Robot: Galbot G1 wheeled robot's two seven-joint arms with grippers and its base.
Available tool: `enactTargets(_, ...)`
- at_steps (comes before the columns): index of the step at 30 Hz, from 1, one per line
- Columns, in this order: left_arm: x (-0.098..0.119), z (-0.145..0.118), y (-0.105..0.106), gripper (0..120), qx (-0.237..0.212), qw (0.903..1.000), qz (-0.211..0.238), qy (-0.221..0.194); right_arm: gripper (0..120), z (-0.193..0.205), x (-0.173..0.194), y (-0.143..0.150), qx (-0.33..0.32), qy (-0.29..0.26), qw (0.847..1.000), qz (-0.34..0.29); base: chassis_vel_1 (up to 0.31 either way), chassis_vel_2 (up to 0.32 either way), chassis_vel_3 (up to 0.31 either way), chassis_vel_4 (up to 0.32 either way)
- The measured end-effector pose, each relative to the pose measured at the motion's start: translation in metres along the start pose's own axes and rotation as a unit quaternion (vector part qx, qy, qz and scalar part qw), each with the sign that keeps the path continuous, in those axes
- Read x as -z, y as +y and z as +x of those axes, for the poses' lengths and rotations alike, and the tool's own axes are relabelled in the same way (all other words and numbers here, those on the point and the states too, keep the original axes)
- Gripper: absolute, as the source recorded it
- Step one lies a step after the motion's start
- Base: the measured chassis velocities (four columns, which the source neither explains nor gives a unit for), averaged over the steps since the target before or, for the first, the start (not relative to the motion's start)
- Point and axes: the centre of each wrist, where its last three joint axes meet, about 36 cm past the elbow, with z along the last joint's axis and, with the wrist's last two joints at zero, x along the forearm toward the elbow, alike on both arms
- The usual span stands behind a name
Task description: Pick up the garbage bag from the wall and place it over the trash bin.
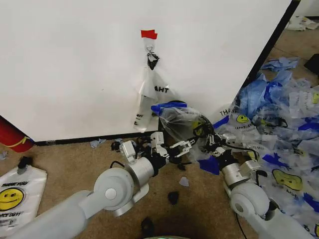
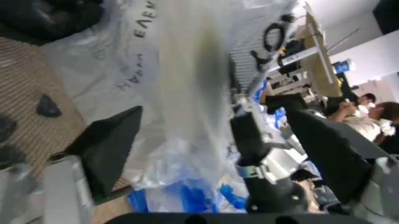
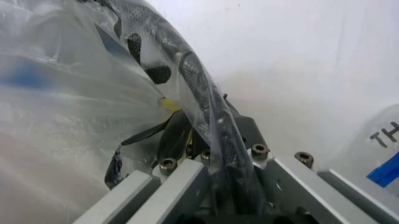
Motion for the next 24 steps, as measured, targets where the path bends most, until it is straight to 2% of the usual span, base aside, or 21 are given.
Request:
enactTargets(7,-0.0022,-0.0025,0.0004,66,0.005,1.0,0.002,-0.005,0,0.001,0.0016,0.0016,0.002,0.0,1.0,-0.007,0.0,0.0,0.0,0.0)
enactTargets(8,-0.0025,-0.0027,0.0,57,0.005,1.0,0.002,-0.005,0,0.0026,0.0017,0.0023,0.003,0.002,1.0,-0.01,0.0,0.0,0.0,0.0)
enactTargets(11,-0.0026,-0.0027,0.0,52,0.005,1.0,0.002,-0.005,0,0.0033,0.002,0.0024,0.004,0.003,1.0,-0.01,0.0,0.0,0.0,0.0)
enactTargets(13,-0.0032,-0.0024,0.0003,39,0.005,1.0,0.002,-0.005,0,0.0043,0.004,0.0013,0.006,0.004,1.0,-0.011,0.0,0.0,0.0,0.0)
enactTargets(16,-0.0035,-0.0024,0.0005,32,0.006,1.0,0.002,-0.006,0,0.0046,0.0054,0.0009,0.006,0.004,1.0,-0.014,0.0,0.0,0.0,0.0)
enactTargets(21,-0.0048,-0.0027,0.0003,9,0.005,1.0,0.002,-0.006,0,0.0048,0.008,0.0004,0.007,0.008,1.0,-0.024,0.0,0.0,0.0,0.0)
enactTargets(23,-0.0049,-0.0027,0.0004,7,0.005,1.0,0.001,-0.007,0,0.0047,0.0082,0.0002,0.007,0.008,1.0,-0.025,0.0,0.0,0.0,0.0)
enactTargets(24,-0.005,-0.0027,0.0004,3,0.005,1.0,0.001,-0.007,0,0.0045,0.0085,0.0,0.007,0.009,1.0,-0.028,0.0,0.0,0.0,0.0)
